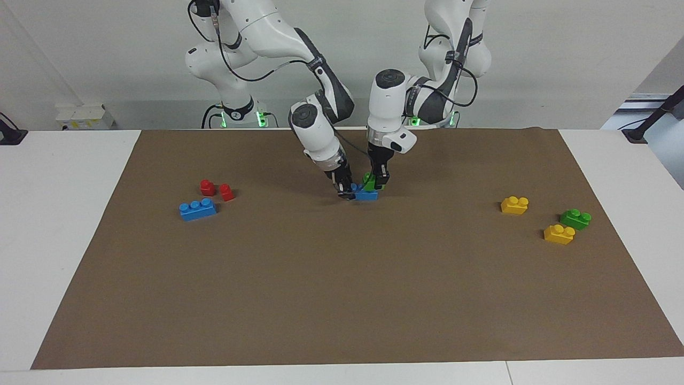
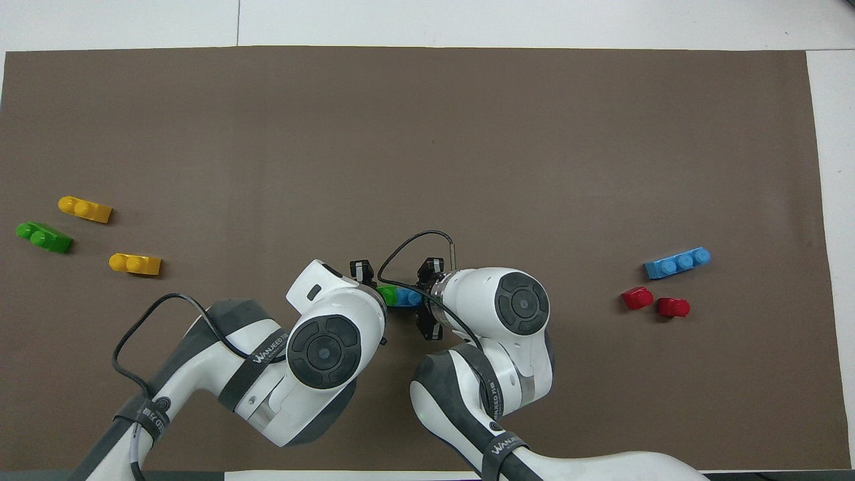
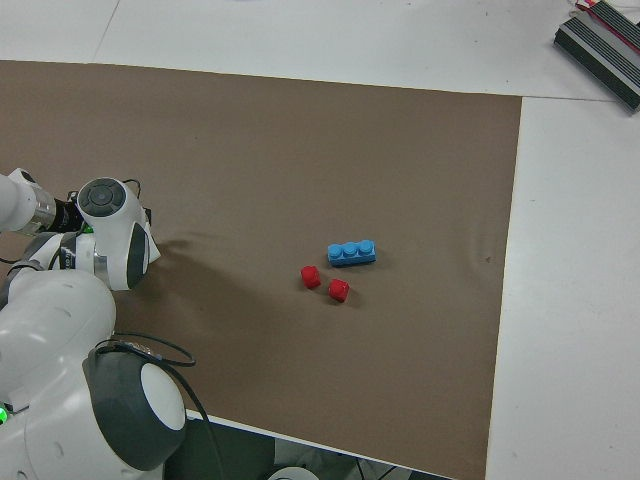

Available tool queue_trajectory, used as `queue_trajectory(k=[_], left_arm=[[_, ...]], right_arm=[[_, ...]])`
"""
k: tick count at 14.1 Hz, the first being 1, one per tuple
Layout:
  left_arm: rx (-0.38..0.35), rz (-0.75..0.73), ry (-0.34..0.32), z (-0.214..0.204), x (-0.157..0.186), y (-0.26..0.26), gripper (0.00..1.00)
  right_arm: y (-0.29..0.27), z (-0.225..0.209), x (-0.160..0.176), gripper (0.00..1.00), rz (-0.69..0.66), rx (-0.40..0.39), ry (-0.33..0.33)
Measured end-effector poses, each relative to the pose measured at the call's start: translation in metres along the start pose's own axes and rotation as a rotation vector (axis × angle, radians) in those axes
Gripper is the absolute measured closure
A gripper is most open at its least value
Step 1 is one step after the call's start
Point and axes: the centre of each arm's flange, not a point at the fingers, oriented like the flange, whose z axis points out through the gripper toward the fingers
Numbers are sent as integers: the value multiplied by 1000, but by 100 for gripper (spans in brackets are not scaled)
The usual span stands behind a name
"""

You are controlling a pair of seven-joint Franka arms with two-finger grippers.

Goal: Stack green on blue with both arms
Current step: 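Press the green brick onto the blue brick end with the left gripper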

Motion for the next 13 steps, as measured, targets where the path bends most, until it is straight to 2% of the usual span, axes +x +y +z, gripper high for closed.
queue_trajectory(k=[13], left_arm=[[2,36,-6,13,-13,-9,66]], right_arm=[[0,-1,2,66,-19,0,2]])
